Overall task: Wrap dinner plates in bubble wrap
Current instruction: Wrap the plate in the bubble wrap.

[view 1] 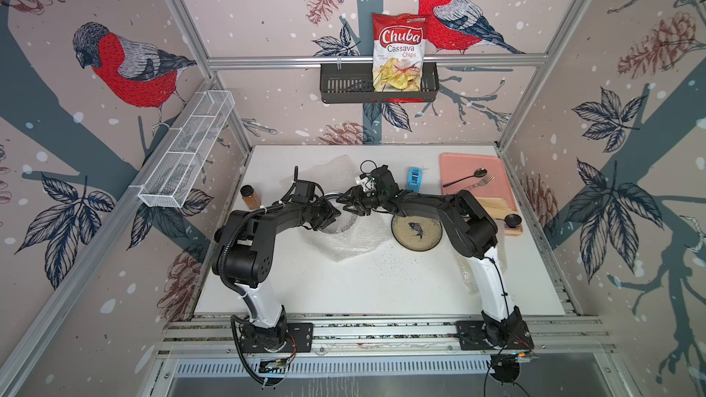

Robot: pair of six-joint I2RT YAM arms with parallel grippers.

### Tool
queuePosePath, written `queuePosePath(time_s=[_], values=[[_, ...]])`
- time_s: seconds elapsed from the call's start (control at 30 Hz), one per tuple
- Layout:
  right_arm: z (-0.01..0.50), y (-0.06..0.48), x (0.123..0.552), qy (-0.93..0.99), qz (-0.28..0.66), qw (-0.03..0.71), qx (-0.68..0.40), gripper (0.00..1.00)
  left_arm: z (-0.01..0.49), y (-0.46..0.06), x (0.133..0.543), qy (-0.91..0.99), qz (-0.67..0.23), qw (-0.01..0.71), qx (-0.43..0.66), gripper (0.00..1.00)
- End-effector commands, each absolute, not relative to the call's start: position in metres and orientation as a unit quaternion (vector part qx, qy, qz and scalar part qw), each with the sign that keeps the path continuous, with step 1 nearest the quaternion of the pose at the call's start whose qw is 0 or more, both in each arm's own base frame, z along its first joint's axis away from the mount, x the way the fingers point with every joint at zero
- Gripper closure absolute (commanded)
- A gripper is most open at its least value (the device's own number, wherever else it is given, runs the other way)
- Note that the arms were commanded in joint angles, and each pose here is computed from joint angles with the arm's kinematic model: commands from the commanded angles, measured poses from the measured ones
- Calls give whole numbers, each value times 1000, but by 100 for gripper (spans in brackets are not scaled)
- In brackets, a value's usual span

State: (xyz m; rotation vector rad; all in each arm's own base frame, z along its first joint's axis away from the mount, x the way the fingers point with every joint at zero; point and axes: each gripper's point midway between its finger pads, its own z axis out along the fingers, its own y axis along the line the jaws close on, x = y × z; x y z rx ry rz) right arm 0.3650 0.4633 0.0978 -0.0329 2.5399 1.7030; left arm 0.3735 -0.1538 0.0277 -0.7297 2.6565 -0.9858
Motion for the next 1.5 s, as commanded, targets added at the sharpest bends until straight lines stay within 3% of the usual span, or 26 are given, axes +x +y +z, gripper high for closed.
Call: queuePosePath(time_s=[0.0, 0.43, 0.97, 1.13, 1.37, 1.43, 1.47], values=[[107, 453, 374, 837, 540, 76, -34, 47, -11, -123, 349, 929, -229, 77, -280, 72], [76, 391, 459, 901, 384, 198, -40, 47, -18, -122, 339, 930, -221, 62, -287, 87], [76, 437, 505, 845, 489, 209, -66, 51, -20, -120, 330, 930, -220, 56, -290, 88], [72, 446, 515, 825, 520, 212, -62, 58, -20, -120, 328, 929, -221, 56, -291, 88], [111, 458, 531, 759, 588, 269, -71, 69, -21, -119, 325, 930, -219, 55, -290, 88], [116, 462, 534, 748, 599, 275, -78, 75, -21, -118, 323, 930, -218, 54, -291, 89], [120, 465, 535, 742, 606, 273, -85, 83, -21, -118, 322, 930, -218, 53, -291, 89]])
